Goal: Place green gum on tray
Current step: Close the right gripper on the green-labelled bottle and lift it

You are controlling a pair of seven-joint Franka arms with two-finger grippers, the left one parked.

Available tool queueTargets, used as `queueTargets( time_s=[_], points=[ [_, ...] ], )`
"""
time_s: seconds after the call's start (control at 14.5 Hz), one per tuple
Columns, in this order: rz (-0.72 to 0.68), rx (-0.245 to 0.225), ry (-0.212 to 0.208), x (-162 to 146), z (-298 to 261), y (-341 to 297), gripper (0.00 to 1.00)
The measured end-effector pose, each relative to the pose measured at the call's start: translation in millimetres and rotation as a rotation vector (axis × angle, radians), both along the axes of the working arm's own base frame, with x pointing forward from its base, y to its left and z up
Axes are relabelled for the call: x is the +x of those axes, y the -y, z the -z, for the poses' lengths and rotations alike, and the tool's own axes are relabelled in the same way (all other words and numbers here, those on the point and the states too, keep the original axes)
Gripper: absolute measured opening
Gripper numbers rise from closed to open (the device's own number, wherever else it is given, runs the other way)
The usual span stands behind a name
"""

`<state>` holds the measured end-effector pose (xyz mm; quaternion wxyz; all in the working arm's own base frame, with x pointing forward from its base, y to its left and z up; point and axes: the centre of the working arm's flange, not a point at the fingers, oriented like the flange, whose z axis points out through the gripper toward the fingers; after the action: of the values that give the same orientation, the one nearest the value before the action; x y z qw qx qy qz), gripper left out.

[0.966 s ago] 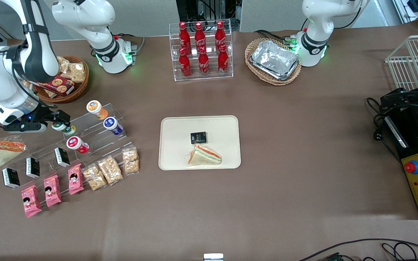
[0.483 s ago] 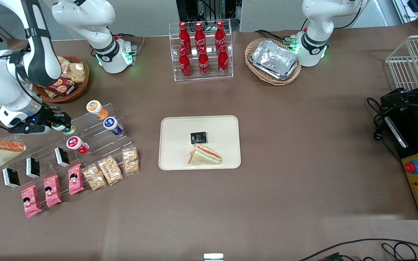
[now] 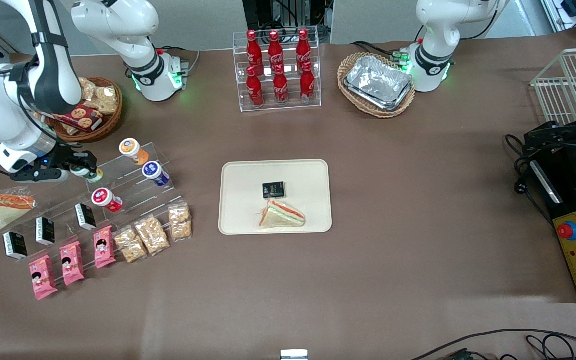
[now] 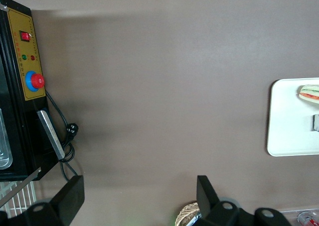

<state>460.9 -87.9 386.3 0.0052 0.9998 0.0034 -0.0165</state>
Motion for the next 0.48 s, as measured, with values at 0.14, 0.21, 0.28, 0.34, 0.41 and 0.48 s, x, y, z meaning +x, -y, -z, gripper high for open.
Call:
queueTargets(
  time_s=[0.14,0.21,0.28,0.34,0.41,0.48],
  points=[
    [-0.001,0.0,-0.004,11,-28,1,0.59],
    [-0.002,0.004,-0.003,18,-46,-1,0.59],
    [-0.004,0.016,-0.004,26,-66,-5,0.59],
    [-0.006,0.027,-0.009,33,-84,-9,0.59],
    [-0.01,0.033,-0.019,40,-103,-12,0.59],
    [-0.012,0.035,-0.028,45,-120,-12,0.59]
  ],
)
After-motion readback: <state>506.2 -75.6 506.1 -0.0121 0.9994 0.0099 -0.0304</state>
